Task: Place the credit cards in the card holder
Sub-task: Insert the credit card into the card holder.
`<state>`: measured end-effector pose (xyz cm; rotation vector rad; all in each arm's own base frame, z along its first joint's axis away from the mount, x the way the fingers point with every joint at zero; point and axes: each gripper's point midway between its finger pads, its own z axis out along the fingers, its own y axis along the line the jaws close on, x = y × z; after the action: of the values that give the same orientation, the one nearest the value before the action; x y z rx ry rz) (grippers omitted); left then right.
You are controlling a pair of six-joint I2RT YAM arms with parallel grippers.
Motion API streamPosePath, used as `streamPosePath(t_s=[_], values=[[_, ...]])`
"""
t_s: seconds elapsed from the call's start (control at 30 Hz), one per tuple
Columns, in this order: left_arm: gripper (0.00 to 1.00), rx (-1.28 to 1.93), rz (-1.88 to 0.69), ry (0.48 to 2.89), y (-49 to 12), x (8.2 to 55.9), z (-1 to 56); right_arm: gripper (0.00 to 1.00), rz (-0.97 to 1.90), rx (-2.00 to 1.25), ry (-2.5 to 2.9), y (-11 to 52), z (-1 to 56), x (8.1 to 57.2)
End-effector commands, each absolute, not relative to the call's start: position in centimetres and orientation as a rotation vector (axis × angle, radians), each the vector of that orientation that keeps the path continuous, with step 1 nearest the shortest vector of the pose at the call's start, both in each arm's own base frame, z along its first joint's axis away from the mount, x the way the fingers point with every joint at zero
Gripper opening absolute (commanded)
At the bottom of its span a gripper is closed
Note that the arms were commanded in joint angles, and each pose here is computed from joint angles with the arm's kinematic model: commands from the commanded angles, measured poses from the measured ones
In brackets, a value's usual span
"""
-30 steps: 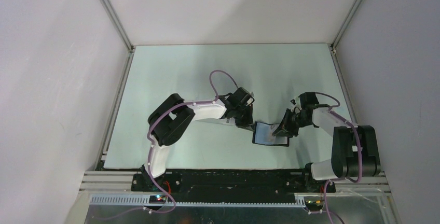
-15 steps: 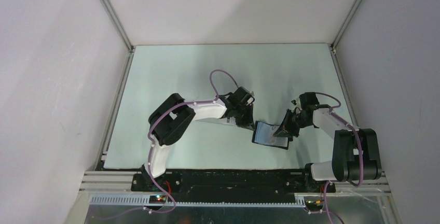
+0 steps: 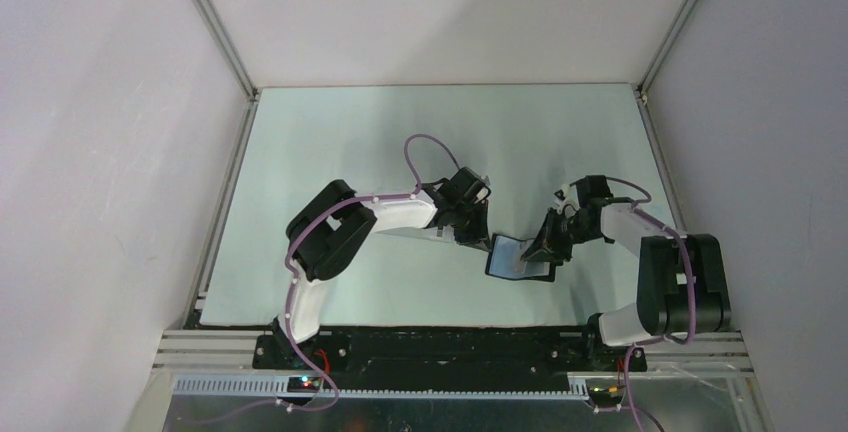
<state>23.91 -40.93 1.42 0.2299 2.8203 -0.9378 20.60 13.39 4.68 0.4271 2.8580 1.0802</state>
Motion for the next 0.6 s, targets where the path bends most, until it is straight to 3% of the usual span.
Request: streamPosePath(t_s=[0.0, 0.1, 0.57], values=[[0.0, 0.254, -0.681, 2.906, -37.6, 23.9, -3.8, 0.02, 1.15, 0.389, 2.856, 13.9, 5.4, 21.3], [0.0, 0.256, -0.683, 2.906, -37.6, 23.8, -3.7, 0.15, 1.078, 0.412, 2.892, 13.3, 4.7, 21.2], [0.0, 0.255, -0.683, 2.909, -37.6, 23.8, -3.9, 0.44, 0.746, 0.36, 2.943, 11.5, 4.3, 22.1]])
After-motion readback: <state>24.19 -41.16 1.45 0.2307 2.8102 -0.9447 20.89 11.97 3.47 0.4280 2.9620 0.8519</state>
